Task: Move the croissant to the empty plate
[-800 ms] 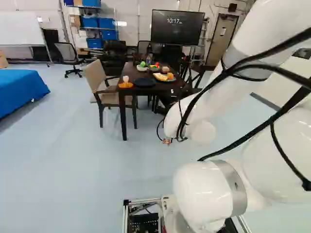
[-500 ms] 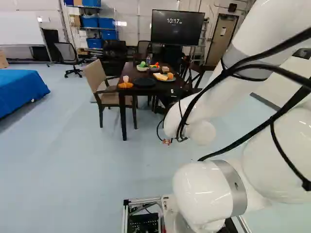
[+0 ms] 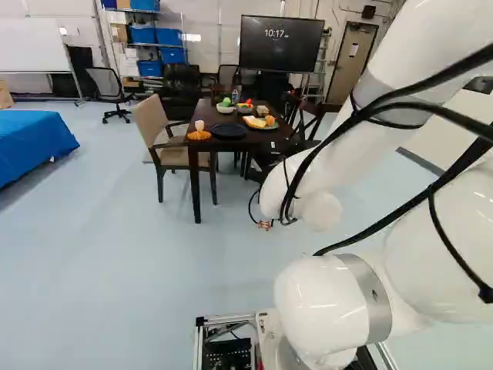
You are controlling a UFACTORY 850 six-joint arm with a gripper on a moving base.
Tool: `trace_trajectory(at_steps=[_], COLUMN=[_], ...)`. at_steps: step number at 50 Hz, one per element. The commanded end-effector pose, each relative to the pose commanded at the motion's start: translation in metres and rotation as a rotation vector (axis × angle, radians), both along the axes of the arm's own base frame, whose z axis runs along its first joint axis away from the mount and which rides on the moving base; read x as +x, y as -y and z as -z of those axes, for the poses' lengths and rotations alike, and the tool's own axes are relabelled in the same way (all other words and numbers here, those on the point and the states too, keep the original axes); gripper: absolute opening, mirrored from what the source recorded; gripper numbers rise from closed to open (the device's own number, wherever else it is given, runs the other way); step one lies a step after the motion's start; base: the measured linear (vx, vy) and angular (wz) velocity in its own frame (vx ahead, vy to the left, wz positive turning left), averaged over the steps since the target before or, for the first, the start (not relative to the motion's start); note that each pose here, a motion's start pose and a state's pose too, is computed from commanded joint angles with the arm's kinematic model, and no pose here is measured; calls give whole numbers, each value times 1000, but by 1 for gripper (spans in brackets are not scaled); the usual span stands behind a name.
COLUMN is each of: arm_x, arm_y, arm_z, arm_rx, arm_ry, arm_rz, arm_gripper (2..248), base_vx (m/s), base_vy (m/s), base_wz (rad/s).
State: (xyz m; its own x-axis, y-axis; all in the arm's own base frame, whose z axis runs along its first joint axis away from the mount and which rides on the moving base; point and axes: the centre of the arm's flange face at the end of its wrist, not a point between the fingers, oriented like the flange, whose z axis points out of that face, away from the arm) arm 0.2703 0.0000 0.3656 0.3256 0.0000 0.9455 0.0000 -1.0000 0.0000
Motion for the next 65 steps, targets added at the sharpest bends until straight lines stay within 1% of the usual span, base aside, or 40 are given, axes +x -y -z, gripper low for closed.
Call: trace_trajectory(at_steps=[27, 65], arm_x=[0, 0], arm_y=[0, 0], arm_z=[0, 0], arm_rx=[0, 0], arm_ry=[0, 0], arm_rz=[0, 0], arm_gripper=[247, 247], base_vx=[13, 128], base_vy=[0, -2], base_wz=[-1, -14])
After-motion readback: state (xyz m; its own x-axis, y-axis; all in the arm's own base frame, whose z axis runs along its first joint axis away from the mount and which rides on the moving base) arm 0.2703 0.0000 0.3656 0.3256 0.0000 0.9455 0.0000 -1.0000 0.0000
